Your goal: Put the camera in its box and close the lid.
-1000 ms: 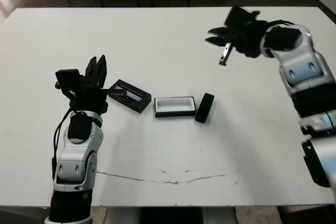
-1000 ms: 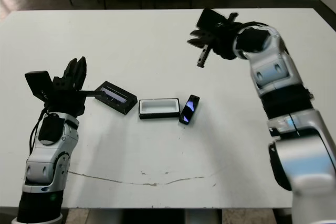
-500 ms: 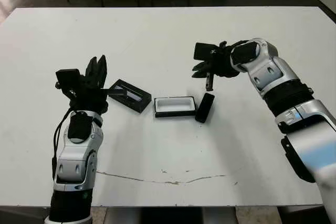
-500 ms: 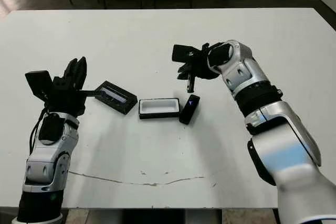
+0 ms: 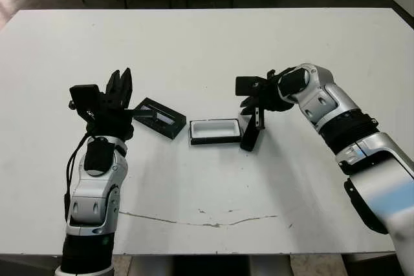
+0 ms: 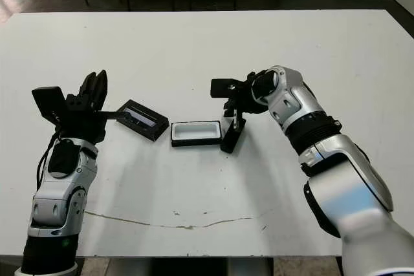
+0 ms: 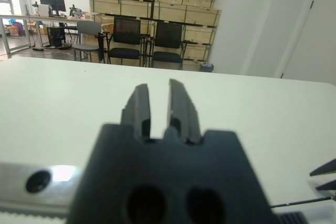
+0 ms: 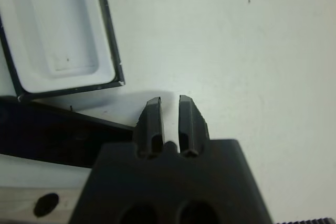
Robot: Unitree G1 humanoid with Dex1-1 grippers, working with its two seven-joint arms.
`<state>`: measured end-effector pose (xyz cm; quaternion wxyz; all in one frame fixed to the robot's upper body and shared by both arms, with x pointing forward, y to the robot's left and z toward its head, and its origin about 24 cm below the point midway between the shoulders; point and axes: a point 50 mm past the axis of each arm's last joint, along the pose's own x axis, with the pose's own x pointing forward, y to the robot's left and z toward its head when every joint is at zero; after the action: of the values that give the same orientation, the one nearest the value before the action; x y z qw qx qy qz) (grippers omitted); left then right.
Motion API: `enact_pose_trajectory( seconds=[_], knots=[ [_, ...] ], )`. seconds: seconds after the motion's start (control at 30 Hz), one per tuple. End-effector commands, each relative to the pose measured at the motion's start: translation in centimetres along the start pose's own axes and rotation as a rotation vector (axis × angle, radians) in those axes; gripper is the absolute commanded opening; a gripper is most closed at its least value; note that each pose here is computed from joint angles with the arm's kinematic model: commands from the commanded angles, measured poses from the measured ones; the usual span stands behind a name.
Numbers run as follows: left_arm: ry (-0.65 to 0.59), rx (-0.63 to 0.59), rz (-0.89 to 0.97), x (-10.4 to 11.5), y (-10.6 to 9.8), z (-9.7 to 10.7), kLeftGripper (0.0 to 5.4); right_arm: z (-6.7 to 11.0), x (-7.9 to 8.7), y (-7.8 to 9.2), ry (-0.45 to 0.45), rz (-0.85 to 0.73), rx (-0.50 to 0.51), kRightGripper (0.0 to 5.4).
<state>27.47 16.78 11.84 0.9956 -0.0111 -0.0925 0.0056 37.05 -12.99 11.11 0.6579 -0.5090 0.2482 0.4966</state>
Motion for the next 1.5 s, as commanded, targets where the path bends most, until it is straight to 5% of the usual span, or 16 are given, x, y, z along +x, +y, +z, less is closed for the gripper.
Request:
enact_pose_trajectory(
  seconds=[0.03,0.43,0.87,1.5],
  knots=[
    [0.036,0.007,0.013,-0.3,0.2,-0.6,0.02,-1.1,0.7,1.1,0.023,0.054,0.020,0.00],
    [0.039,-0.002,0.022,-0.3,0.0,-0.6,0.02,-2.2,0.0,1.9,0.046,0.076,0.007,0.00],
    [0.048,-0.006,0.024,-0.1,0.2,-0.6,0.02,-4.0,-2.9,3.6,-0.002,0.085,-0.008,0.00],
    [0.043,-0.007,0.021,-0.1,0.2,-0.4,0.02,-5.1,-3.3,5.9,-0.092,0.166,0.073,0.00]
  ],
)
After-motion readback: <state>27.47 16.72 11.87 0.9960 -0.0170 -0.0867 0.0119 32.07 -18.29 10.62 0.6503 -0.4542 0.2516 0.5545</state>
